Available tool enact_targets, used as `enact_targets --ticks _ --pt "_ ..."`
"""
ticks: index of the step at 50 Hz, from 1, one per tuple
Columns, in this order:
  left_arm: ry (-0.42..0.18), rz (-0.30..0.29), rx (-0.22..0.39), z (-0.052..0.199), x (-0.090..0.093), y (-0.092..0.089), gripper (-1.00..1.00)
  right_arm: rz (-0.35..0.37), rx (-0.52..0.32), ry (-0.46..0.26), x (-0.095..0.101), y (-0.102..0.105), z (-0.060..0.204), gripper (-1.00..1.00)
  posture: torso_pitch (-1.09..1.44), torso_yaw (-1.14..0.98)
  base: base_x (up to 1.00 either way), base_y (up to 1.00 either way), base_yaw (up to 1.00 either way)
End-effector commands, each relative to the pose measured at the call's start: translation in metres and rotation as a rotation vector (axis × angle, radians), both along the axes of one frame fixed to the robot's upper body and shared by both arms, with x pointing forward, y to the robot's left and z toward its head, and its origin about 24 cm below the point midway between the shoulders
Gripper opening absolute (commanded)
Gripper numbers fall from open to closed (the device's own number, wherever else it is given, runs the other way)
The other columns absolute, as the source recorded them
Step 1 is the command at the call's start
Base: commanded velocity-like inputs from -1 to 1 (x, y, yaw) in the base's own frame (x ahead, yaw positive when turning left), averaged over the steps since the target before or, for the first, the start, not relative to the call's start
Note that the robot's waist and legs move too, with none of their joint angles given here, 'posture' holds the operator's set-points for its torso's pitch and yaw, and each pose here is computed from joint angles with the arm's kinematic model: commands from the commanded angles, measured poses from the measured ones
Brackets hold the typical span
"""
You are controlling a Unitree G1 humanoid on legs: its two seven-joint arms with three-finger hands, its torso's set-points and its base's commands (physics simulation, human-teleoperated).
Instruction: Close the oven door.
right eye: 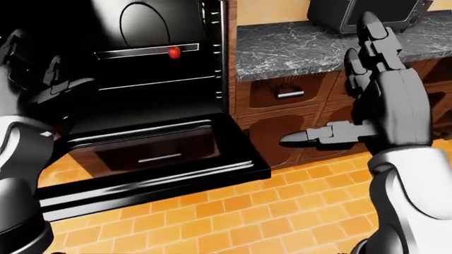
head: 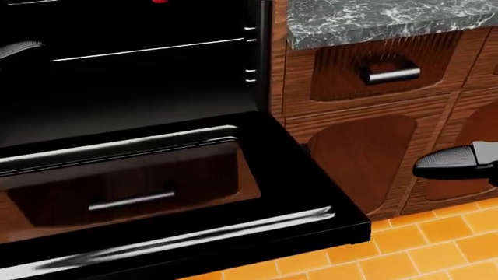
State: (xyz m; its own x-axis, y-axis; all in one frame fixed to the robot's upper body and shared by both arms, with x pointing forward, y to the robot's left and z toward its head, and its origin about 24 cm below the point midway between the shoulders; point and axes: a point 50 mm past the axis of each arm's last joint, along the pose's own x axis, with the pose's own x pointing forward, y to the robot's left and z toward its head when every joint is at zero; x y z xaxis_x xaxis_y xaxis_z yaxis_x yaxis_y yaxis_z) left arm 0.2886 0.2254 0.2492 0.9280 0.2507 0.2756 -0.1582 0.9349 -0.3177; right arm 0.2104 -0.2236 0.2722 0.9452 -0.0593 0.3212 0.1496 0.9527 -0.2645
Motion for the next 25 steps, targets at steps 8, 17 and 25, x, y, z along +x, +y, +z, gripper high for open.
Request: enact_targets --ticks 8,17,25 --pt "-0.094 0.018 0.008 0.0181 -0.0074 0.0026 1.00 0.008 -0.023 -0.058 -0.0041 0.0026 0.0084 1.00 0.00 0.00 0.00 0.34 0.00" --pt "-0.096 0.017 0.004 0.0205 -0.0079 0.0028 1.00 0.006 -0.019 -0.062 -0.0046 0.0021 0.0121 1.00 0.00 0.00 0.00 0.34 0.00" --pt "-0.095 0.018 0.006 0.0193 -0.0079 0.0030 1.00 0.008 -0.016 -0.058 -0.0046 0.0024 0.0096 1.00 0.00 0.00 0.00 0.34 0.00"
